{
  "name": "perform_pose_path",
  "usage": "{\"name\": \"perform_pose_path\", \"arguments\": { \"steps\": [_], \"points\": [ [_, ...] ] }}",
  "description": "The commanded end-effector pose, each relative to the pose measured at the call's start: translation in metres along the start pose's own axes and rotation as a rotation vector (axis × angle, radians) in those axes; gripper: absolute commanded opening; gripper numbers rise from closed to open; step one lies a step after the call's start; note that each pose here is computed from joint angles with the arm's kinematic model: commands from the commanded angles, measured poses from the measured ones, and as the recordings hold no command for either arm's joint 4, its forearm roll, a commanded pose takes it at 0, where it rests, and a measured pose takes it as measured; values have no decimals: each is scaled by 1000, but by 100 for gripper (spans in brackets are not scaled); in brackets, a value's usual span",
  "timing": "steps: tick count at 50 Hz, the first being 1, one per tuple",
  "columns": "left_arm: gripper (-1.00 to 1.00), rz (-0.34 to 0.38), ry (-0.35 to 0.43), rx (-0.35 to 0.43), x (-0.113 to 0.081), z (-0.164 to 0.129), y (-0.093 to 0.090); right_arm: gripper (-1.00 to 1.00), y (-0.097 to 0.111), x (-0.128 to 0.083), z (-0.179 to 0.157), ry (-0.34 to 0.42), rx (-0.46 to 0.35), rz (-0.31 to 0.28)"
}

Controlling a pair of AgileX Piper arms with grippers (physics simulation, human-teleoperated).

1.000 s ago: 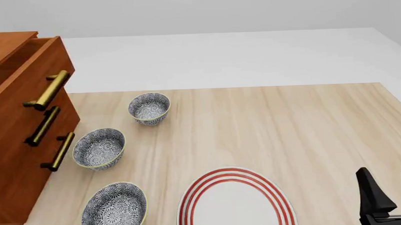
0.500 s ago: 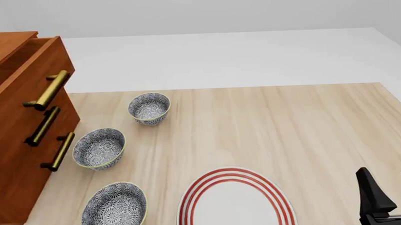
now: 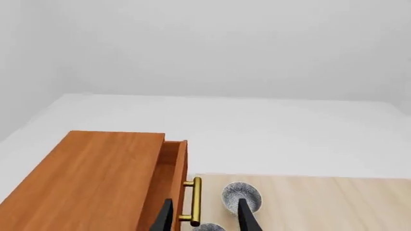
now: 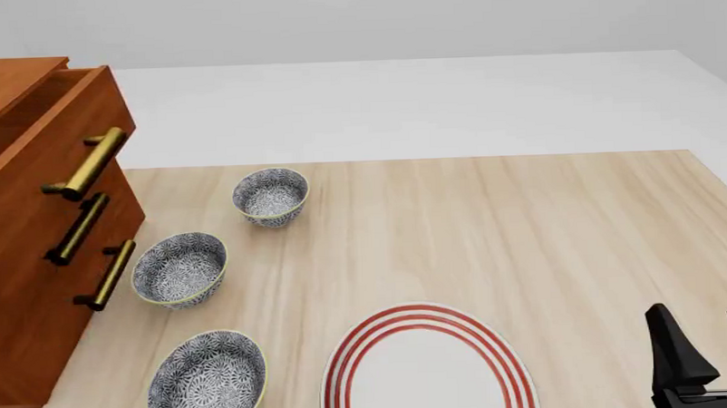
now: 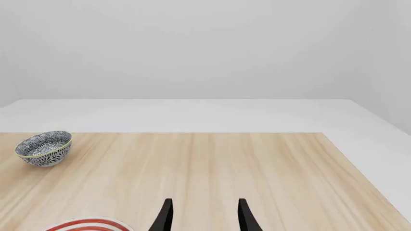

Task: Open the top drawer of the cabinet.

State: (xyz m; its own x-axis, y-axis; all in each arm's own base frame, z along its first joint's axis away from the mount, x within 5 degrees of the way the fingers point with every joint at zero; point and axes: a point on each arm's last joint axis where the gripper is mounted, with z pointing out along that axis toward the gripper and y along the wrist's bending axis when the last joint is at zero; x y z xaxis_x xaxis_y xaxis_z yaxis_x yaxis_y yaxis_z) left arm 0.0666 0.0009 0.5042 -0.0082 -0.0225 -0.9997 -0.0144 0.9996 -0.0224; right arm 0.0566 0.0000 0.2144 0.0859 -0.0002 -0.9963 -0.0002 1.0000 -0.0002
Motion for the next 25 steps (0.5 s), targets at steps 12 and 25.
{"name": "perform_pose_path", "arguments": {
  "steps": [12,25],
  "points": [
    [100,-110,103,4,0,20,-1,100,0,0,0,0,0,0],
    [100,-144,149,4,3,31,-2,100,0,0,0,0,0,0]
  ]
}}
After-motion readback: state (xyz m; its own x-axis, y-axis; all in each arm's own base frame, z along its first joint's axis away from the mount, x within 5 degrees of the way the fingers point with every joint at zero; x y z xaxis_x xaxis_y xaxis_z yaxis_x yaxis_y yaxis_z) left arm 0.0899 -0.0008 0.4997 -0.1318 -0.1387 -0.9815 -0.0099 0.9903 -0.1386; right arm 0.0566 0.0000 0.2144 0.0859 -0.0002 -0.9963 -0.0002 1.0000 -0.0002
